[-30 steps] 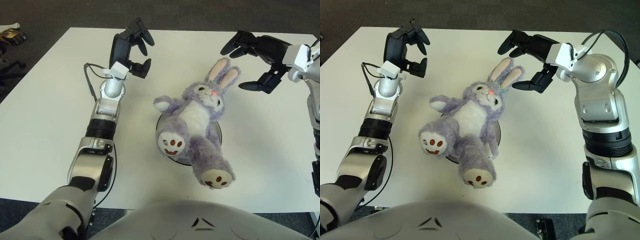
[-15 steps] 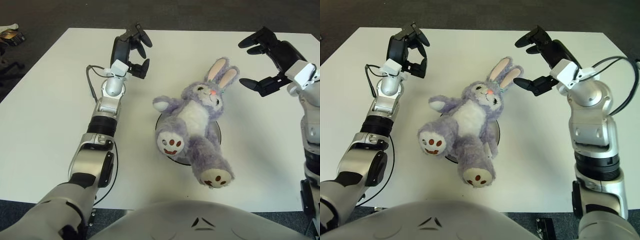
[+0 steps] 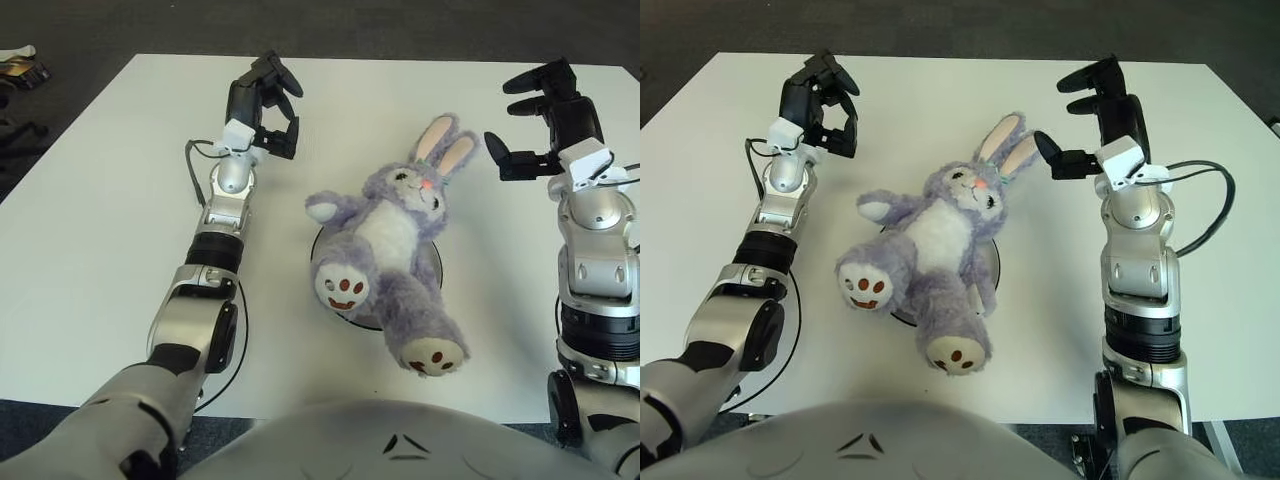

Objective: Put the doll into the plate.

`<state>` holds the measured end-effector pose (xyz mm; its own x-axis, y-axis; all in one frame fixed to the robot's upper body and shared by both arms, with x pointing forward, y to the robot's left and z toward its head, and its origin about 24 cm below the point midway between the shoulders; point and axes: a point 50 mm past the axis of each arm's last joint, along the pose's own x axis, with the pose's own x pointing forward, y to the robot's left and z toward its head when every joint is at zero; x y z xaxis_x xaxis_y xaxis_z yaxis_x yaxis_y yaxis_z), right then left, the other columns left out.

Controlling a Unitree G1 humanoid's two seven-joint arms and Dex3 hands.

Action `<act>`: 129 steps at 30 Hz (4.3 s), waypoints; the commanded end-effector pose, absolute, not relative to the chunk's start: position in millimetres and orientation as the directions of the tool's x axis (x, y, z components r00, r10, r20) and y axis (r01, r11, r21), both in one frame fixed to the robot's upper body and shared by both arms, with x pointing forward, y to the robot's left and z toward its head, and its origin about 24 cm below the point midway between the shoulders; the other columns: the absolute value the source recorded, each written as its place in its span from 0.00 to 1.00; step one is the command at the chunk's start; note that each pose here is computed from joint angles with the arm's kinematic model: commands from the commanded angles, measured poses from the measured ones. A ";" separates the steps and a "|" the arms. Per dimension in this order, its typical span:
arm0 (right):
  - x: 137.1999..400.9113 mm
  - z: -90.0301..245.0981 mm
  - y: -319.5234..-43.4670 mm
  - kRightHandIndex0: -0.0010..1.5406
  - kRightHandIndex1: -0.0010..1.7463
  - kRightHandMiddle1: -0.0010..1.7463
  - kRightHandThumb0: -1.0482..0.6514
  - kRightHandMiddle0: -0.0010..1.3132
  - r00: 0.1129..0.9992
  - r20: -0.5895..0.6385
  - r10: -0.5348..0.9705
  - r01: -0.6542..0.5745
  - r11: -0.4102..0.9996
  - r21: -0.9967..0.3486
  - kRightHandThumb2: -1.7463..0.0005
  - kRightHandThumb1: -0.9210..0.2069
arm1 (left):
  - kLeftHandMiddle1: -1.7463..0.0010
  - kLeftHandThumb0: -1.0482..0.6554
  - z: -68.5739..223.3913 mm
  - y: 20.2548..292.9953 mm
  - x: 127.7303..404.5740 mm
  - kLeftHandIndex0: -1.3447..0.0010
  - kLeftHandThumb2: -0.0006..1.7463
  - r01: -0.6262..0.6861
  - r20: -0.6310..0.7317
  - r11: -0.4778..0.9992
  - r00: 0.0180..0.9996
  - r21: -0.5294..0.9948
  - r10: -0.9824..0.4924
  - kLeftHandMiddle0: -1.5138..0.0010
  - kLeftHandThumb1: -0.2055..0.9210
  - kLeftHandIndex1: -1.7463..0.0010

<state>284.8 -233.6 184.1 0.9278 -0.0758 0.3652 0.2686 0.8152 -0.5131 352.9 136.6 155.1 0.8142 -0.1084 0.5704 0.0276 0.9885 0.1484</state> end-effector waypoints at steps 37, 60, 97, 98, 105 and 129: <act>283.9 111.8 -251.5 0.43 0.87 1.00 0.61 0.49 0.859 0.439 -0.264 0.306 0.952 -0.026 0.20 0.65 | 0.00 0.61 110.5 153.1 344.9 0.40 1.00 0.077 0.397 0.996 0.916 -0.051 -0.051 0.37 0.07 0.12; 262.9 101.6 -235.2 0.54 0.94 1.00 0.61 0.48 0.926 0.195 -0.323 0.320 0.946 0.052 0.08 0.79 | 0.00 0.61 89.4 148.0 327.1 0.47 1.00 0.054 0.352 0.989 0.936 -0.140 -0.001 0.40 0.11 0.04; 256.1 81.3 -228.9 0.58 1.00 0.92 0.61 0.60 0.926 0.028 -0.376 0.370 0.921 0.119 0.00 0.91 | 0.00 0.61 63.3 149.1 318.3 0.49 1.00 0.076 0.329 0.984 0.944 -0.161 -0.019 0.40 0.12 0.02; 256.3 80.6 -228.4 0.58 1.00 0.92 0.61 0.60 0.926 0.020 -0.376 0.371 0.921 0.121 0.00 0.91 | 0.00 0.61 63.0 149.2 318.5 0.48 1.00 0.077 0.327 0.984 0.945 -0.160 -0.021 0.40 0.12 0.02; 257.2 76.8 -228.3 0.58 1.00 0.92 0.61 0.60 0.927 -0.019 -0.376 0.375 0.919 0.119 0.00 0.91 | 0.00 0.61 62.4 148.4 318.0 0.47 1.00 0.079 0.325 0.984 0.946 -0.159 -0.023 0.40 0.11 0.04; 263.1 58.2 -231.7 0.59 1.00 0.91 0.61 0.61 0.933 -0.011 -0.361 0.359 0.923 0.138 0.00 0.92 | 0.00 0.61 61.7 144.8 315.2 0.47 1.00 0.088 0.330 0.985 0.943 -0.145 -0.036 0.40 0.12 0.03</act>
